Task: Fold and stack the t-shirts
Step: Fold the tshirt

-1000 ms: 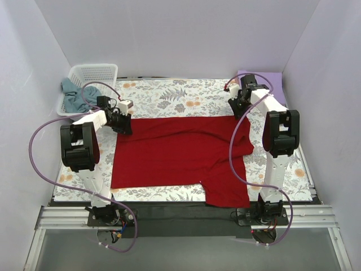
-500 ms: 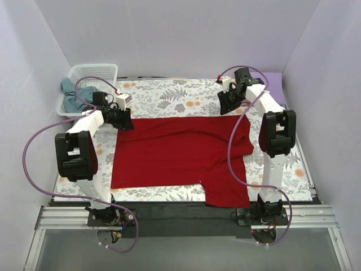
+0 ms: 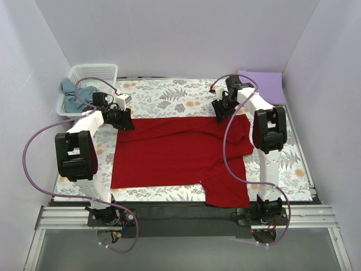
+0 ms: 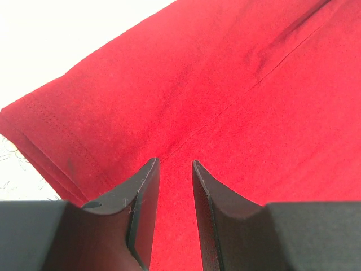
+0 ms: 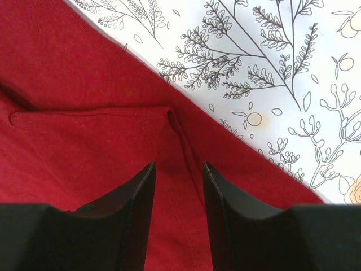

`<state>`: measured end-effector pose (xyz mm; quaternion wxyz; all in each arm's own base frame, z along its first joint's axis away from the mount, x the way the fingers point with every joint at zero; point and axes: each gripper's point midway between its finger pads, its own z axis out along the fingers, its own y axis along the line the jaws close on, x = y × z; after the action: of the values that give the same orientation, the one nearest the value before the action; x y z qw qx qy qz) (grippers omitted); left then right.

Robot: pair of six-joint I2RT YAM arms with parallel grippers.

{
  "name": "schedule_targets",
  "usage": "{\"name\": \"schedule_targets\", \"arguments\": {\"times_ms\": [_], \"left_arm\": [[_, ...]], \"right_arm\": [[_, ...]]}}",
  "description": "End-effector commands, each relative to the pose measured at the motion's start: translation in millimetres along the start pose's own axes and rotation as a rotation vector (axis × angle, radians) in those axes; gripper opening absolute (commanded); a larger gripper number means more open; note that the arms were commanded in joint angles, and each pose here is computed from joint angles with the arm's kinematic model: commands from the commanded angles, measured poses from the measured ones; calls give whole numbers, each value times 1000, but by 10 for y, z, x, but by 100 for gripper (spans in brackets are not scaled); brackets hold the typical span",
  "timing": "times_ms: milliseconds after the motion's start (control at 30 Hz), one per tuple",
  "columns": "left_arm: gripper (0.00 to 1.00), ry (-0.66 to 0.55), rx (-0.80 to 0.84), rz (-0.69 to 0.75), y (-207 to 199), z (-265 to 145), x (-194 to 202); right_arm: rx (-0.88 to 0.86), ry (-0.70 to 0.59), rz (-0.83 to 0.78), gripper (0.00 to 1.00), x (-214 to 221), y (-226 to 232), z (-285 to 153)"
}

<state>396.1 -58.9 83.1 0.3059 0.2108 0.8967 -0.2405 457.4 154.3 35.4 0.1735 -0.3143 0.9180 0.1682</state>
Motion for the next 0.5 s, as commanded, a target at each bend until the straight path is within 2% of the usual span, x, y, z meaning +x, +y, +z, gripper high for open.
{"name": "schedule_targets", "arguments": {"times_ms": [0, 467], "left_arm": [[29, -27, 22, 29, -58, -23, -74], [29, -37, 57, 16, -95, 10, -99]], "right_arm": [[11, -3, -34, 45, -61, 12, -37], [28, 34, -45, 42, 23, -27, 49]]}}
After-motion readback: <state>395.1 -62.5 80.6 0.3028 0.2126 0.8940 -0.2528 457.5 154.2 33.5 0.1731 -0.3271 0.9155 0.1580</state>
